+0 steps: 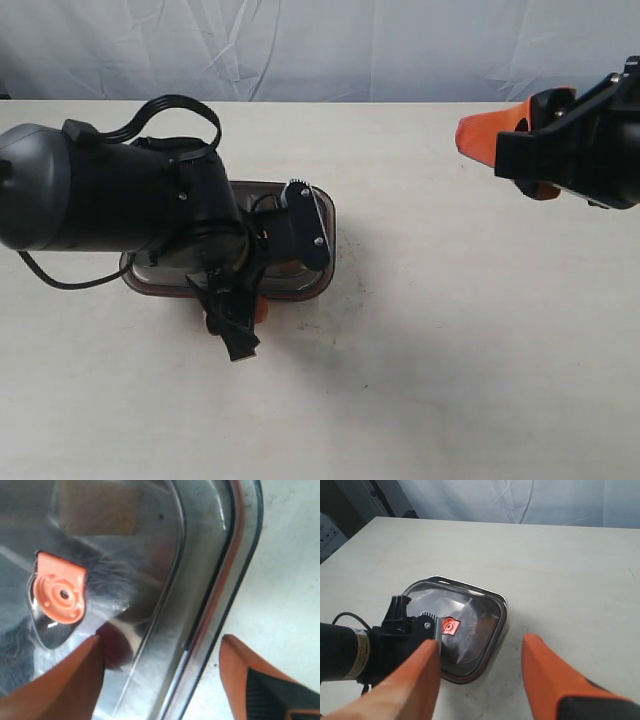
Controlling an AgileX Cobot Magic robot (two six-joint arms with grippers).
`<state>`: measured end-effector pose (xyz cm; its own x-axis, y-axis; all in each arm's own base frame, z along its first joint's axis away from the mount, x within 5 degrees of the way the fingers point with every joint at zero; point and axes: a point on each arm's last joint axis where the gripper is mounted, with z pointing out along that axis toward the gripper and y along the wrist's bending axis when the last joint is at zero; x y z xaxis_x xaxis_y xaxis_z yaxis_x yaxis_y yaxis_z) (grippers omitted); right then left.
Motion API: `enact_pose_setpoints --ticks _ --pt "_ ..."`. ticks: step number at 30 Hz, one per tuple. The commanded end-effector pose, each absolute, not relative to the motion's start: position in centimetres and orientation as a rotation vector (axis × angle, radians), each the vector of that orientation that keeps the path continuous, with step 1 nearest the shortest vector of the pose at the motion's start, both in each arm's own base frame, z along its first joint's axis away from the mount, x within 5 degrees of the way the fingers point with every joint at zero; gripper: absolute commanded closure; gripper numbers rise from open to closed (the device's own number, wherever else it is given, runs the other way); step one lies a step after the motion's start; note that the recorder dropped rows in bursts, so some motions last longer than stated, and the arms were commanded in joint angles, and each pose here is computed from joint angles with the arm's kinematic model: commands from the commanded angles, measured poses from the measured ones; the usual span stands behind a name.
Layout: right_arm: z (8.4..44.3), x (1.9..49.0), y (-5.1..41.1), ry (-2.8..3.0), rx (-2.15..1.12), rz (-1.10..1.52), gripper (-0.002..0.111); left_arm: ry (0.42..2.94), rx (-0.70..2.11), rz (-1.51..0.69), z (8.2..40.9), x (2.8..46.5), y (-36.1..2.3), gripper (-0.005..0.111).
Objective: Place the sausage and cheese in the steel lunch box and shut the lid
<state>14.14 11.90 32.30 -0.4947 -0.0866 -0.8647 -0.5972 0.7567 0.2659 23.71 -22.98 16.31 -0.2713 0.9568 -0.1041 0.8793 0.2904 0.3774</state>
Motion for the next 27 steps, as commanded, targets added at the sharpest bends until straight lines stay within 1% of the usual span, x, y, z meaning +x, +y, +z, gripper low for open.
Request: enact_pose_setpoints --ticks 1,9,19,27 --pt "32.4 14.1 11.8 2.005 -0.504 0.691 0.06 2.339 1.643 0.373 16.1 23.2 -22.2 0.045" --pt "32.4 14.1 11.8 2.005 -0.504 0.691 0.06 2.346 1.642 0.388 16.3 23.1 -22.0 0.045" --pt "32.4 14.1 11.8 2.008 -0.509 0.687 0.06 2.285 1.619 0.399 18.1 23.2 -21.7 0.045" --pt "32.3 14.0 11.8 2.024 -0.519 0.689 0.06 2.228 1.612 0.447 18.3 23.6 -21.7 0.045"
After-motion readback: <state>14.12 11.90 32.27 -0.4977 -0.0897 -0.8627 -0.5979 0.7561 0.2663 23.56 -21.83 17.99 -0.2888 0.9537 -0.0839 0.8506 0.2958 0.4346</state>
